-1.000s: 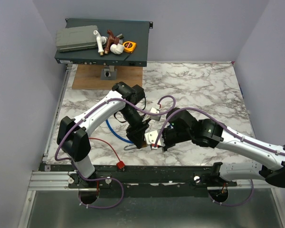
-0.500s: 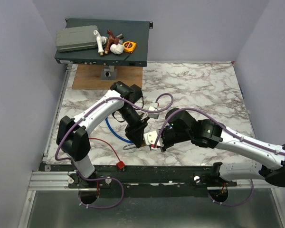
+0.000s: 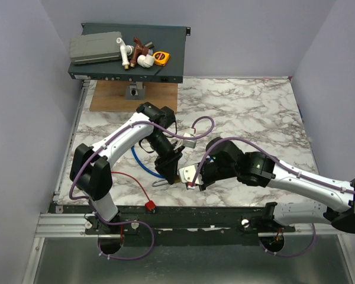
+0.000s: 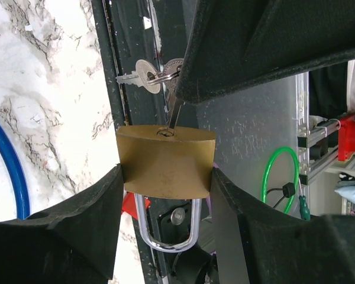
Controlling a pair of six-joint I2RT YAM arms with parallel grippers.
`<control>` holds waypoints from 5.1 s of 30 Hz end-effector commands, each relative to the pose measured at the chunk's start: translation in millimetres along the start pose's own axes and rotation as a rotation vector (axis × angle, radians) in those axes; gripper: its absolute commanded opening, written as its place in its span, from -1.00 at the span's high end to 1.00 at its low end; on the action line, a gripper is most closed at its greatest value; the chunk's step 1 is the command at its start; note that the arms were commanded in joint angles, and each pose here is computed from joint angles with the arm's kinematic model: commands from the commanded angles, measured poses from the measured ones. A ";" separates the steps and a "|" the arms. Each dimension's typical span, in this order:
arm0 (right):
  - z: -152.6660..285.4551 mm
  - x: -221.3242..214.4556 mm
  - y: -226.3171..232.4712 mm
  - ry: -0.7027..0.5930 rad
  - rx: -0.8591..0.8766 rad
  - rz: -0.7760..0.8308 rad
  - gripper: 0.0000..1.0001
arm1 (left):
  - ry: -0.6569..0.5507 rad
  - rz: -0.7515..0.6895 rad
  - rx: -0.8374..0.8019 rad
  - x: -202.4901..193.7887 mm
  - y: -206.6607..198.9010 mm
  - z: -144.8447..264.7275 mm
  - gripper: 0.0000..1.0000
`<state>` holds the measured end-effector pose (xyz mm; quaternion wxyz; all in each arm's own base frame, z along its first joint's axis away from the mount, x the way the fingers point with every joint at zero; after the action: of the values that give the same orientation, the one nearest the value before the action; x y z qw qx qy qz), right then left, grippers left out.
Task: Unlock with the key
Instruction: Unlock the lock.
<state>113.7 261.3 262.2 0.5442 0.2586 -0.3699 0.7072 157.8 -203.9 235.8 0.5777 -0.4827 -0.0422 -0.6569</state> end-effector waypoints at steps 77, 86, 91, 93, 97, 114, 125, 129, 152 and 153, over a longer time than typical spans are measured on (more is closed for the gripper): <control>17.9 42.4 -9.3 -0.256 -0.107 0.060 -0.10 | -0.323 -0.060 -0.039 44.7 -12.8 23.2 1.00; 12.8 36.1 -11.0 -0.170 -0.075 0.092 0.15 | -0.322 -0.075 -0.032 44.9 -17.3 24.4 1.00; 2.0 23.8 -8.6 -0.096 -0.035 0.089 0.19 | -0.320 -0.077 -0.029 44.8 -20.1 24.9 1.00; -0.7 18.7 -9.2 -0.065 -0.035 0.095 0.19 | -0.318 -0.080 -0.026 44.4 -21.3 25.1 1.00; -2.2 18.0 -12.4 -0.060 -0.060 0.100 0.43 | -0.325 -0.092 -0.022 46.5 -25.6 26.8 1.00; 0.5 23.6 -22.4 -0.113 -0.186 0.000 0.99 | -0.088 -0.266 0.331 31.8 -32.3 65.3 -0.75; 2.4 49.6 -36.2 -0.237 -0.238 -0.094 0.99 | -0.103 -0.471 0.709 28.5 -27.0 65.4 -0.97; 3.8 58.2 -38.7 -0.265 -0.228 -0.110 0.99 | -0.075 -0.575 0.696 28.2 -28.4 55.7 -0.97; 3.2 68.1 -47.9 -0.367 -0.299 -0.159 0.99 | -0.146 -0.523 0.599 16.1 -32.0 30.4 -0.51; 2.3 68.1 -47.8 -0.367 -0.295 -0.164 0.99 | -0.147 -0.524 0.603 15.6 -32.5 29.9 -0.49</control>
<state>136.8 296.7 300.5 0.5816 0.3066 -0.4873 0.5747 159.2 -185.0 274.6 0.5155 -0.2980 -0.3774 -0.7092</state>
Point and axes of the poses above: each gripper's point midway between its finger pads, its own z axis back along the fingers, its own y axis along the line the jaws close on, x = y × z, the point moved 7 cm from there along z, back along the fingers, and after that the axes turned 13 degrees about -z, right-handed, at the moved point
